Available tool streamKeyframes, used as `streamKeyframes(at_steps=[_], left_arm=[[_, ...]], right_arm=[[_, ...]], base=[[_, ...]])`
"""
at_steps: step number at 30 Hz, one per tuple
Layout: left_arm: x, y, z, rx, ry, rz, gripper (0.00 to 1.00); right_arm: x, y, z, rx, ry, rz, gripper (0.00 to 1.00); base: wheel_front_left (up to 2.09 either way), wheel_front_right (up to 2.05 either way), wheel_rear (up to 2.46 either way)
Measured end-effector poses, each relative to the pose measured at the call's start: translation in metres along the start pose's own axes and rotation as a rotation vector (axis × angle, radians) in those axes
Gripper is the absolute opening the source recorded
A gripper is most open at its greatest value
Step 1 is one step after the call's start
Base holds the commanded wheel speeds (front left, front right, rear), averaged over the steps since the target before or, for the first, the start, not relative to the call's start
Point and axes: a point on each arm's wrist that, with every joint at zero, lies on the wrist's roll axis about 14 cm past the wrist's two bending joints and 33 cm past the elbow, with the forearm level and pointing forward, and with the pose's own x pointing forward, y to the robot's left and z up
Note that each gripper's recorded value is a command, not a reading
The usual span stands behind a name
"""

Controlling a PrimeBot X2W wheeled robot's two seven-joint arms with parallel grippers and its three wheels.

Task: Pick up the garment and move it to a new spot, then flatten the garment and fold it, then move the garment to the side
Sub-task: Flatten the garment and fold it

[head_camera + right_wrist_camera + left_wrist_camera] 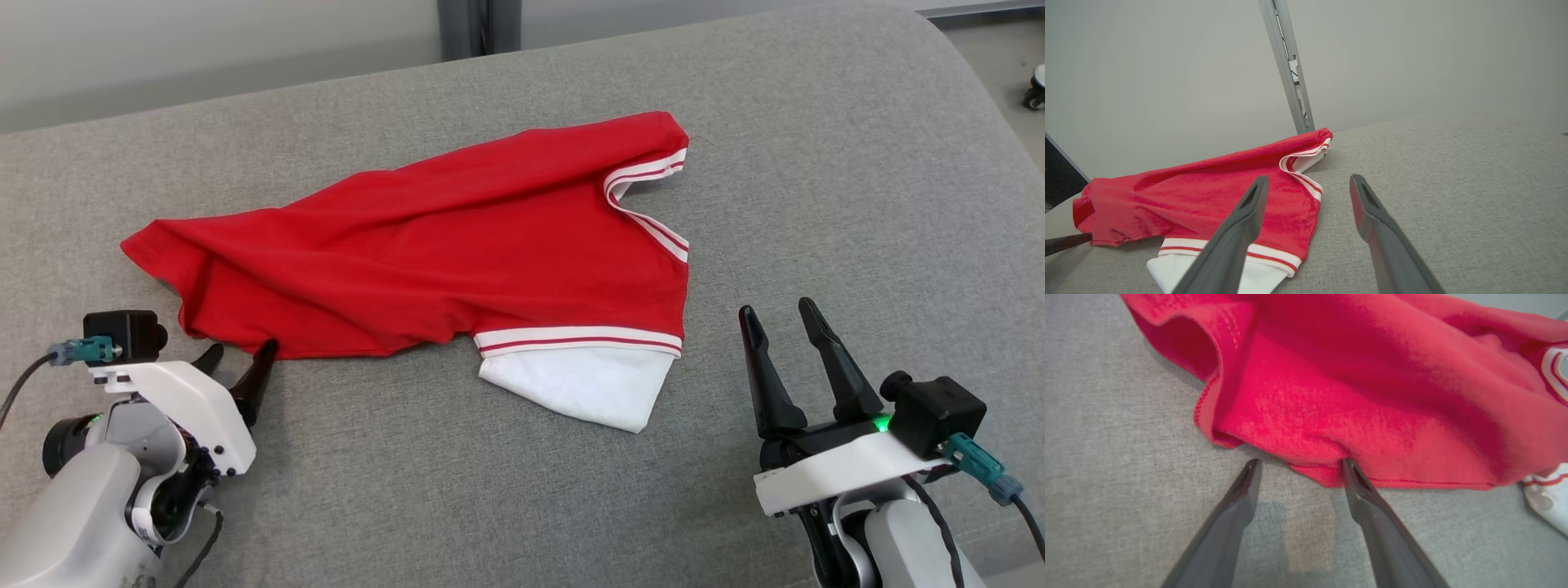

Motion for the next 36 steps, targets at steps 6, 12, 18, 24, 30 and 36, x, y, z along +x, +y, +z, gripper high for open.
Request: streamKeyframes(at_steps=[6, 12, 18, 24, 30, 36], left_arm=[[0.005, -0.002, 0.009, 0.004, -0.034, -0.015, 0.0], [-0.01, -0.011, 0.016, 0.017, -0.076, -0.055, 0.0], [-0.041, -0.023, 0.035, 0.072, -0.128, -0.1, 0.0], [-0.086, -0.028, 0.031, 0.178, -0.038, -0.123, 0.0], [-0.11, -0.002, 0.011, 0.253, 0.062, -0.012, 0.0], [-0.113, 0.005, -0.018, 0.206, 0.111, 0.035, 1.0]], right_arm=[[0.0, -0.004, -0.001, -0.005, 0.003, -0.01, 1.0], [0.001, 0.009, 0.001, 0.002, -0.003, 0.026, 1.0], [-0.001, 0.017, 0.001, 0.002, -0.002, 0.048, 1.0], [-0.001, 0.028, 0.005, 0.005, -0.014, 0.077, 1.0], [0.0, 0.016, 0.001, 0.004, -0.005, 0.044, 1.0], [-0.001, 0.008, -0.005, 0.004, 0.015, 0.019, 1.0]], base=[[0.0, 0.0, 0.0], [0.0, 0.0, 0.0], [0.0, 0.0, 0.0], [0.0, 0.0, 0.0], [0.0, 0.0, 0.0], [0.0, 0.0, 0.0]])
